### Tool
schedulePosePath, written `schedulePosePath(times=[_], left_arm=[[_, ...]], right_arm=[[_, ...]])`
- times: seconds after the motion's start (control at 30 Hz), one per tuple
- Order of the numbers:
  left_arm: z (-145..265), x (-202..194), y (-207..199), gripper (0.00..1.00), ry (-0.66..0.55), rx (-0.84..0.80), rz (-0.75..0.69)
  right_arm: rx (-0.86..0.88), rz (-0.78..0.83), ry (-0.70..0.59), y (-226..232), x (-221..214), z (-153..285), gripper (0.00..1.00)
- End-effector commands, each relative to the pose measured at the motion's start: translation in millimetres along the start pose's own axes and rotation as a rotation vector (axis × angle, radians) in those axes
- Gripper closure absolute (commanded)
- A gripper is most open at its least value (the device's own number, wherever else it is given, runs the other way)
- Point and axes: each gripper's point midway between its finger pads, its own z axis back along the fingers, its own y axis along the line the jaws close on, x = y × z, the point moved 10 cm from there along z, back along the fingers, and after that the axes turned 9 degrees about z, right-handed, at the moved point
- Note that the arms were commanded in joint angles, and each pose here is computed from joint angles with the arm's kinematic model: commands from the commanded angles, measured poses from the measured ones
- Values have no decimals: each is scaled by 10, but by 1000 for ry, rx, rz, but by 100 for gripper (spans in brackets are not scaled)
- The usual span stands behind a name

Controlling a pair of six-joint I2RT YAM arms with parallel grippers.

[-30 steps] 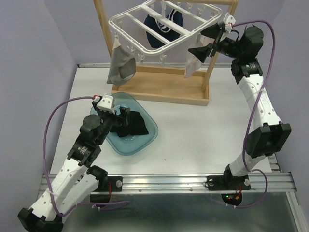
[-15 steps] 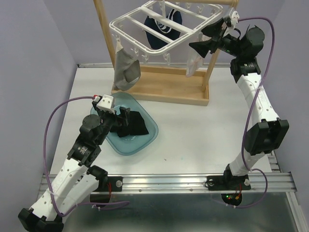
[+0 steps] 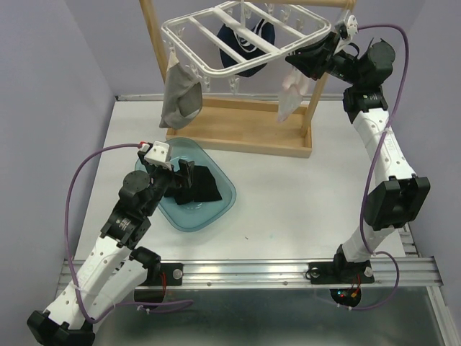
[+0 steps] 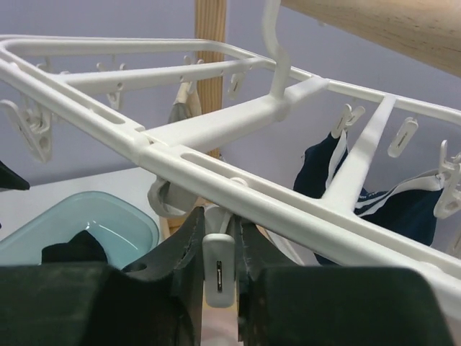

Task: Remove the underwear clipped to the hanger

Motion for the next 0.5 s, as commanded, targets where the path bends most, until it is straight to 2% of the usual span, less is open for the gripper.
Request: schedulePosePath(times=[0.0,0.07,0.13,0.23,0.4,0.43,0.47], left_arm=[[-11,77,-4,7,-60,-17,-2],[-6,84,-2,7,-64,-16,-1],[-6,84,-4,7,-64,-18,-1],[-7,78,-2,7,-62,-19,0],[-7,78,-5,7,-62,-22,0],[-10,76,-5,7,-60,-22,0],[-7,78,-6,7,-61,-23,0]], right_arm=[[3,31,-24,-15,38,20,91],[-9,29,-24,-18,45,29,99],[-10,30,-26,-13,57,31,99],[-17,24,-23,0,43,43,84],[-8,13,-13,59,23,72,65],[-9,10,-12,68,25,78,56],[-10,6,-8,75,14,84,52]])
